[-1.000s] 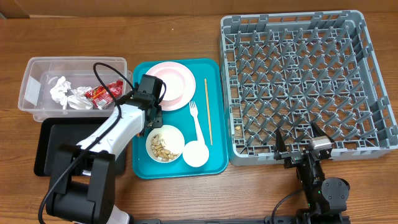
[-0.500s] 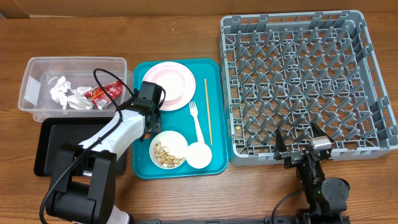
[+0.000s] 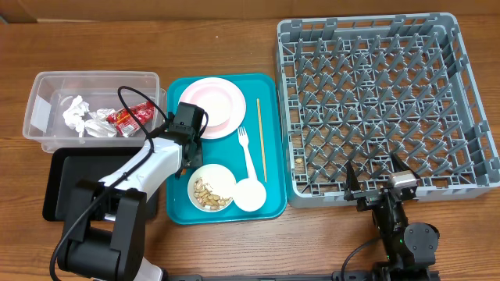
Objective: Sort waste into correct bins and load items into the dishwasher
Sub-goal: 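Grasp the orange carrot with the left gripper, then carry the carrot with the left gripper to the black tray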
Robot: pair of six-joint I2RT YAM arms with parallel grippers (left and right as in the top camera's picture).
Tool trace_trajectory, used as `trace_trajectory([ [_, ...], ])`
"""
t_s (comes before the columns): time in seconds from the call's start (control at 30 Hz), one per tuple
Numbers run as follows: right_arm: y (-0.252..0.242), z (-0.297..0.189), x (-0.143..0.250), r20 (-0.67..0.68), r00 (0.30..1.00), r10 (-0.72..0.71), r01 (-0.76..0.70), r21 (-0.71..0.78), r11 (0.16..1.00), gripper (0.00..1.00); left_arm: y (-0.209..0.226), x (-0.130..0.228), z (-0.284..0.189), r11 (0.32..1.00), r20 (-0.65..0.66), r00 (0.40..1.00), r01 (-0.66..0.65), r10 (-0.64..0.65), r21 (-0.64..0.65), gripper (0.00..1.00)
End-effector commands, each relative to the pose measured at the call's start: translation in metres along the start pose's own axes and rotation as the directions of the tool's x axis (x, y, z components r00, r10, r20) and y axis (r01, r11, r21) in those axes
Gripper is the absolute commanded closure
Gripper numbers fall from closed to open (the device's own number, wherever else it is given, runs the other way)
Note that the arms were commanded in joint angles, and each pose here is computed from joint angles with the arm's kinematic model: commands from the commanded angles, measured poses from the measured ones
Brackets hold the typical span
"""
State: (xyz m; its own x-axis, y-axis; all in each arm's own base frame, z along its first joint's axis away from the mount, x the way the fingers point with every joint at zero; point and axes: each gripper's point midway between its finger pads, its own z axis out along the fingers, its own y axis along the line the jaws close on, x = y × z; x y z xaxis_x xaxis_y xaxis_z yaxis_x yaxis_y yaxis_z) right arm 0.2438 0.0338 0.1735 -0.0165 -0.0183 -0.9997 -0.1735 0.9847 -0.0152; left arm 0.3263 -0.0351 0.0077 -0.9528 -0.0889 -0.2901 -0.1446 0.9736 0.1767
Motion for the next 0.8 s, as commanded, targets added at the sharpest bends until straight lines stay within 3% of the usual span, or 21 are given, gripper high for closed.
trace_trajectory([
  [0.0, 0.001, 0.000, 0.002, 0.004, 1.000, -0.007, 0.007, -0.004, 1.000, 0.00, -0.001, -0.004, -0.006, 1.000, -0.022, 1.000, 0.000, 0.000, 0.000, 0.96],
  [0.37, 0.001, 0.000, 0.002, 0.002, 1.000, -0.007, 0.007, -0.004, 1.000, 0.00, -0.004, -0.059, -0.079, 0.999, 0.007, 1.000, 0.016, -0.016, 0.037, 0.96],
  [0.47, 0.001, 0.000, 0.002, 0.002, 1.000, -0.007, 0.007, -0.004, 1.000, 0.00, 0.000, -0.069, -0.109, 0.992, 0.014, 0.993, 0.115, -0.116, 0.054, 0.96],
  [0.53, 0.001, 0.000, 0.002, 0.002, 1.000, -0.007, 0.007, -0.004, 1.000, 0.00, 0.007, -0.072, -0.132, 0.969, 0.020, 0.970, 0.240, -0.242, 0.062, 0.96],
  [0.77, 0.001, 0.000, 0.002, 0.002, 1.000, -0.007, 0.007, -0.004, 1.000, 0.00, 0.027, -0.075, -0.177, 0.886, 0.082, 0.885, 0.446, -0.457, 0.126, 0.96],
])
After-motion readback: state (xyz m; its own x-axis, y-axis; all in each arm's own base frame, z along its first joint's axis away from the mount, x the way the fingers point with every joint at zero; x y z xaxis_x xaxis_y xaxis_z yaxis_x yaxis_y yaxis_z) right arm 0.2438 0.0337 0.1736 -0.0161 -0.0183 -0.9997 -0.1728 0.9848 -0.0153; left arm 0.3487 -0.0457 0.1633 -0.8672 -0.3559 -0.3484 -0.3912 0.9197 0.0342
